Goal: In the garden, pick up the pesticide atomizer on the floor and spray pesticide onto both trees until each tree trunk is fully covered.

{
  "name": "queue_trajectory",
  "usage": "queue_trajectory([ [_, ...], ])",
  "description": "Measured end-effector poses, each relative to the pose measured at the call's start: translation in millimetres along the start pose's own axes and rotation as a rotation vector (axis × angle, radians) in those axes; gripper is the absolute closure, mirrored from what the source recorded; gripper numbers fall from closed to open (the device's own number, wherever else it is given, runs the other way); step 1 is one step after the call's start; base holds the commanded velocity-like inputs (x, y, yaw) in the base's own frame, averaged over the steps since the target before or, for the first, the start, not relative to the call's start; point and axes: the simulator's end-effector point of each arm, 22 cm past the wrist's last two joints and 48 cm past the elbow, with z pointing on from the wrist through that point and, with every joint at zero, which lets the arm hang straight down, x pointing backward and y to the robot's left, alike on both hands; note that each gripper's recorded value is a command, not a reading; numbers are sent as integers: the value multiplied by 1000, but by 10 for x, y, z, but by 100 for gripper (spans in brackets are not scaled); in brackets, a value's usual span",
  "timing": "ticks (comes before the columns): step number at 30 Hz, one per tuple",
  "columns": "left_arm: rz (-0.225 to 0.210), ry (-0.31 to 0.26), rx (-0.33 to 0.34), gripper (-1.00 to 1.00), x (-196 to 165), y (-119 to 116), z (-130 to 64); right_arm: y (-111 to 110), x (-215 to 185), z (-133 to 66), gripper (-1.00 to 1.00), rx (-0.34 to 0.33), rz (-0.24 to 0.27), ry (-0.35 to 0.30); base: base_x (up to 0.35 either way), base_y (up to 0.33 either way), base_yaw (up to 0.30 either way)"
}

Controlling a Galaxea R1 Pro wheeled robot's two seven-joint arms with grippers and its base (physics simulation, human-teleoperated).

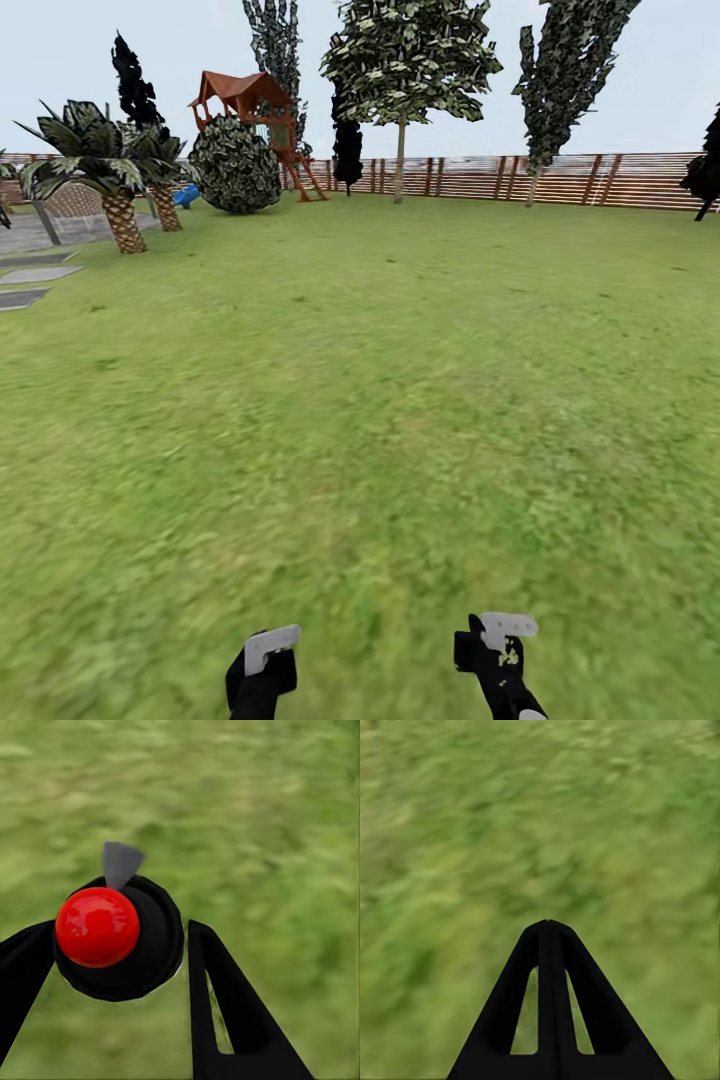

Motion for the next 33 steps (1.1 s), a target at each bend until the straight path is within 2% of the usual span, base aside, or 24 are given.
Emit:
queue_trajectory([
  [16, 11, 12, 6, 100, 70, 6, 8, 33, -6, -2, 100, -5, 4, -1, 334, 0, 0],
  [23, 7, 10, 9, 100, 52, -4, 5, 33, -7, -3, 100, -5, 4, -1, 334, 0, -131],
  [24, 6, 9, 9, 100, 46, -5, 4, 31, -9, -3, -100, -4, 5, -2, 334, 0, -39],
  [33, 5, 4, 13, 100, 28, -3, 3, 7, 128, -59, -100, -2, 2, 20, 334, 0, -8],
])
